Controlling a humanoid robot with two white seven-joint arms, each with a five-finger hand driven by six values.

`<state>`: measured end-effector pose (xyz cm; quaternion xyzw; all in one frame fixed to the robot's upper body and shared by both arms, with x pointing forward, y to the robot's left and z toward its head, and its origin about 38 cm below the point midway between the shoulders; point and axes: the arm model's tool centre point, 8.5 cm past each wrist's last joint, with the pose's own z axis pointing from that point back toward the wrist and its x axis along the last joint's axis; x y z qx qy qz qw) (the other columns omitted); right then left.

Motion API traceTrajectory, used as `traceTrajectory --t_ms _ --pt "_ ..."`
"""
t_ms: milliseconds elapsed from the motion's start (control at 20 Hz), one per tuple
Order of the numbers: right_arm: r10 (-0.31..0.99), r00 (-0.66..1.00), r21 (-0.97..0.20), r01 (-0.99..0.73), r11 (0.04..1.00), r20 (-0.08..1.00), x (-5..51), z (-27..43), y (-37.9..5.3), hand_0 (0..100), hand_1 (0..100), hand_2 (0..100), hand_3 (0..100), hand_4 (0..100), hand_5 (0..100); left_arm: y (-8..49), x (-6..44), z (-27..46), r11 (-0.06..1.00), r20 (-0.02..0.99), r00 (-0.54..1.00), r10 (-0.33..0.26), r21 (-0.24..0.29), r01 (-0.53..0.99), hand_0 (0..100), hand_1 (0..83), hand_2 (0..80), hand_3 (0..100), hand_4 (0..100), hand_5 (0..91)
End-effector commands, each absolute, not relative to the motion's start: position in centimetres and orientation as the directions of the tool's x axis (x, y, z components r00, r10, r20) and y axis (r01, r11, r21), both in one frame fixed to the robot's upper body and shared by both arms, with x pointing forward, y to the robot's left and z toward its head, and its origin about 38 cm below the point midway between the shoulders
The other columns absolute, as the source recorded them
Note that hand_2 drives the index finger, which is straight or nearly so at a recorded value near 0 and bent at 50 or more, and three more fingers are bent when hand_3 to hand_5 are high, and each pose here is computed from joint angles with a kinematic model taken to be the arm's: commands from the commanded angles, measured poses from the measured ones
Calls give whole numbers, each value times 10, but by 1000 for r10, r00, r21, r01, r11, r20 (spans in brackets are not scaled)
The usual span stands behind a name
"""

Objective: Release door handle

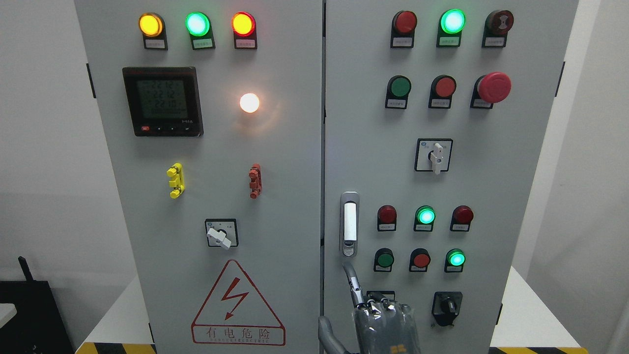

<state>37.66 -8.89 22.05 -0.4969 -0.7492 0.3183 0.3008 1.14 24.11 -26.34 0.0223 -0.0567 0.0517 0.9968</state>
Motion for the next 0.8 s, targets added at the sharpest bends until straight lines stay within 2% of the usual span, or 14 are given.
traceTrajectory --t_ms 0,50,200,401,751 --pt "905 -387 -733 562 384 178 363 228 -90 446 94 85 1000 872 977 240 2 -264 994 115 988 101 36 -106 120 389 0 0 0 0" --pt "898 -400 -724 564 398 182 362 228 -90 456 47 217 1000 873 974 240 2 -264 994 115 988 101 36 -106 120 389 0 0 0 0" --pt "880 -429 -701 564 436 202 360 230 -90 456 0 405 1000 882 970 240 2 -264 994 115 988 103 36 -107 120 389 0 0 0 0" --pt "850 -474 -669 556 493 232 357 233 -90 418 0 498 1000 894 972 240 2 -264 994 115 988 103 36 -107 120 389 0 0 0 0" --pt "790 -546 -614 531 584 280 347 226 -95 342 0 723 1000 918 976 240 2 -264 994 115 988 103 36 -107 120 389 0 0 0 0"
